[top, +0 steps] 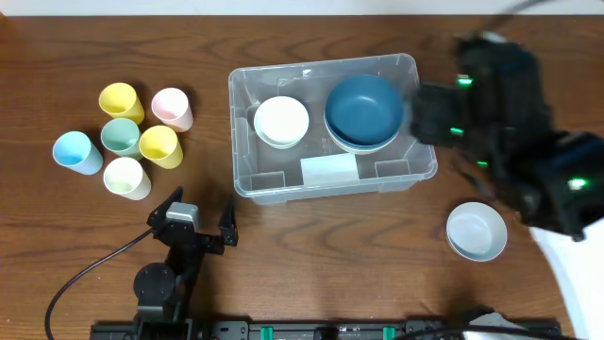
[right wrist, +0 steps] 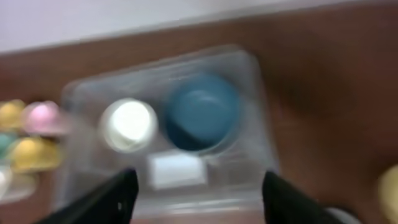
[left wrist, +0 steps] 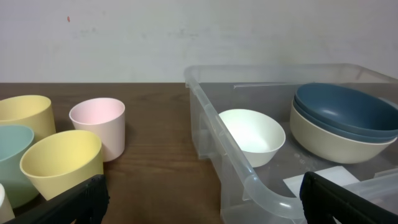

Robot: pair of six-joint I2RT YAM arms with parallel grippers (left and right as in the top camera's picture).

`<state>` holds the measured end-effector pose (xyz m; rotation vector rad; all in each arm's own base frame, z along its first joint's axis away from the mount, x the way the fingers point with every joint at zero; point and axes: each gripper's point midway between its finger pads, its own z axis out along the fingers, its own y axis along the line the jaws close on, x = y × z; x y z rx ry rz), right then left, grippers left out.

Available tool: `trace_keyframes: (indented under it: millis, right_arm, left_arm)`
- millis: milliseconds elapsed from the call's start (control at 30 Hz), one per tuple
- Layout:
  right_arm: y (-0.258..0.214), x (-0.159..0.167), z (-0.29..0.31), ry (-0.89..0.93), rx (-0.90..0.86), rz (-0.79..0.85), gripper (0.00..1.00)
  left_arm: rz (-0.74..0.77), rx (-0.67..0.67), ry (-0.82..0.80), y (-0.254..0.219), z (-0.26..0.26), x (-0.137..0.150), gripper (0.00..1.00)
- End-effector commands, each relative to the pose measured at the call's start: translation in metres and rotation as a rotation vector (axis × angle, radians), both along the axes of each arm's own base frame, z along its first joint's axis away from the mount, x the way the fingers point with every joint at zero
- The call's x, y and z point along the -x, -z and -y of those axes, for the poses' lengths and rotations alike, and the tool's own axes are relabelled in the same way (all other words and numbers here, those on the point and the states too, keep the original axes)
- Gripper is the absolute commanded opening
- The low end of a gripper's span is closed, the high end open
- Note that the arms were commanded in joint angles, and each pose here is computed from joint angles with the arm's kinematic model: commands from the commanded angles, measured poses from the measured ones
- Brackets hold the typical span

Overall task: Pack container
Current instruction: 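Move the right gripper back toward the remaining bowls, then grasp the yellow bowl rim with the right gripper and lift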

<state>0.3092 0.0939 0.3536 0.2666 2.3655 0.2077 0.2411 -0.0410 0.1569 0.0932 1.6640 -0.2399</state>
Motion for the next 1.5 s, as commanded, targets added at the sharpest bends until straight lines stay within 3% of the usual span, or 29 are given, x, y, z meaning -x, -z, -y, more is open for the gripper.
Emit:
trace_keyframes:
  millis: [0, 233, 500, 733, 967, 1267, 1367, 1467]
  right_arm:
    - [0.027, 0.004, 0.055, 0.269, 0.003, -0.123, 0.71]
    - [0.076, 0.018, 0.145, 0.571, 0.004, -0.278, 0.76]
    - [0.166, 0.008, 0.187, 0.576, -0.066, -0.370, 0.76]
    - [0.236, 0.026, 0.216, 0.661, -0.093, -0.499, 0.76]
    - [0.264, 0.024, 0.228, 0.634, -0.104, -0.559, 0.81]
    - [0.293, 0.020, 0.241, 0.640, -0.040, -0.623, 0.80]
    - [0.299, 0.020, 0.248, 0.636, -0.004, -0.633, 0.78]
    - [0.300, 0.017, 0.252, 0.647, -0.009, -0.621, 0.69]
  left_arm:
    - [-0.042, -0.015, 0.017, 0.016, 0.003, 0.001, 0.98]
    - [-0.042, -0.015, 0.017, 0.016, 0.003, 0.001, 0.98]
    - [-0.042, -0.015, 0.017, 0.015, 0.003, 0.001, 0.98]
    - [-0.042, -0.015, 0.017, 0.016, 0.003, 0.001, 0.98]
    - [-0.042, -0.015, 0.017, 0.016, 0.003, 0.001, 0.98]
    - [-0.042, -0.015, 0.017, 0.016, 0.003, 0.001, 0.98]
    - [-0.042, -0.015, 0.017, 0.016, 0.003, 0.001, 0.98]
    - [-0.042, -0.015, 0.017, 0.016, 0.003, 0.001, 0.98]
